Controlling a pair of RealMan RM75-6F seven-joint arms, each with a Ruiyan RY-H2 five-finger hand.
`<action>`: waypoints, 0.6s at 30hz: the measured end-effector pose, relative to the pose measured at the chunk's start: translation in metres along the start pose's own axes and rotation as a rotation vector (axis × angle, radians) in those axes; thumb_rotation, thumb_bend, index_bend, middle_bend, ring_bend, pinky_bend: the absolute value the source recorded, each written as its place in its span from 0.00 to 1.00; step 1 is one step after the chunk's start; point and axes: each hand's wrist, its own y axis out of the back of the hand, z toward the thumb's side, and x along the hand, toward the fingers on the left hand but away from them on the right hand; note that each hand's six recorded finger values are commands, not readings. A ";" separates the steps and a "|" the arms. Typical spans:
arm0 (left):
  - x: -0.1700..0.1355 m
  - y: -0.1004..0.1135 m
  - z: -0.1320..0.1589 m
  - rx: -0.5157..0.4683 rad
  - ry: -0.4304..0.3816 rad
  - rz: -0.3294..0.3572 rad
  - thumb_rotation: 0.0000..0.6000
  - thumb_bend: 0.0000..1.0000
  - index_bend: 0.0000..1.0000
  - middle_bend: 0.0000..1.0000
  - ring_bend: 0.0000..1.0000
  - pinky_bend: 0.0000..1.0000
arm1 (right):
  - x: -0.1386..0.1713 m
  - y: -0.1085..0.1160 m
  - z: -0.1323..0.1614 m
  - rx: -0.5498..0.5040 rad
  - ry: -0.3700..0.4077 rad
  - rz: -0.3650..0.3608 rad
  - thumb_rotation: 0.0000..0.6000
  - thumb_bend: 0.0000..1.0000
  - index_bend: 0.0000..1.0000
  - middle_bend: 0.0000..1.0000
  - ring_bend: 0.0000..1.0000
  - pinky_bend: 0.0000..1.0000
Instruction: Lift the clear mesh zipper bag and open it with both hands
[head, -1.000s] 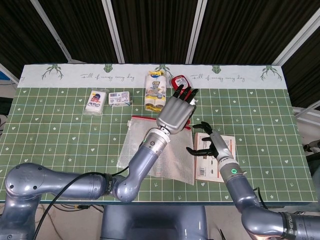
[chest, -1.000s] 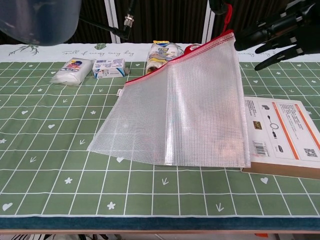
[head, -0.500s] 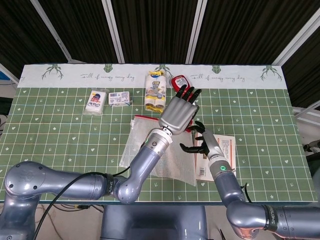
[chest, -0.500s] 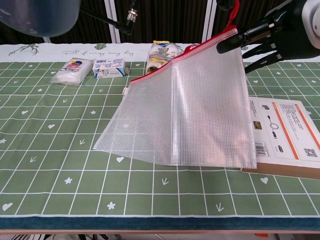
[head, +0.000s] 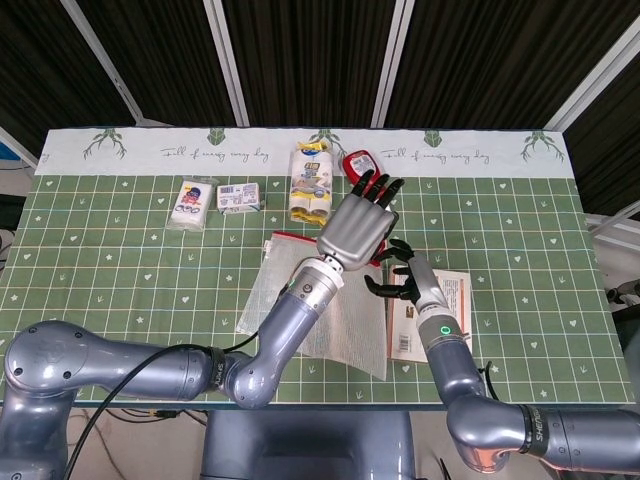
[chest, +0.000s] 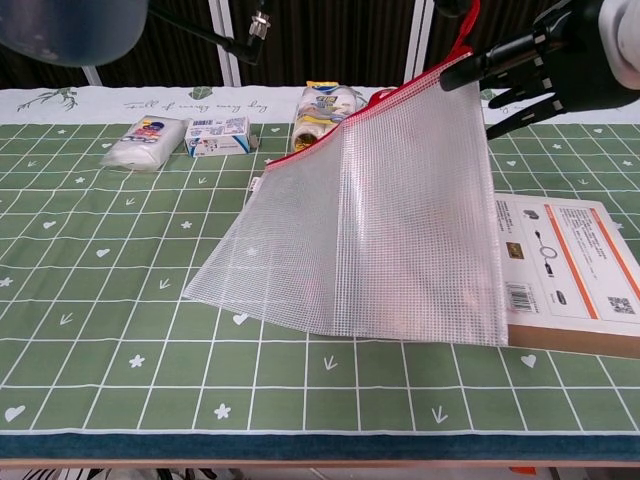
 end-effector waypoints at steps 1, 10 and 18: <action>0.000 0.000 0.000 0.000 -0.001 -0.001 1.00 0.39 0.59 0.07 0.00 0.00 | 0.000 0.001 0.000 -0.002 0.001 -0.001 1.00 0.42 0.48 0.11 0.00 0.21; -0.001 0.000 -0.004 -0.001 0.008 -0.001 1.00 0.39 0.59 0.07 0.00 0.00 | 0.000 0.003 0.002 -0.011 0.000 -0.006 1.00 0.46 0.51 0.12 0.00 0.21; -0.002 -0.001 -0.006 0.001 0.011 -0.003 1.00 0.39 0.59 0.07 0.00 0.00 | 0.000 0.003 0.001 -0.017 -0.007 -0.002 1.00 0.48 0.53 0.14 0.00 0.21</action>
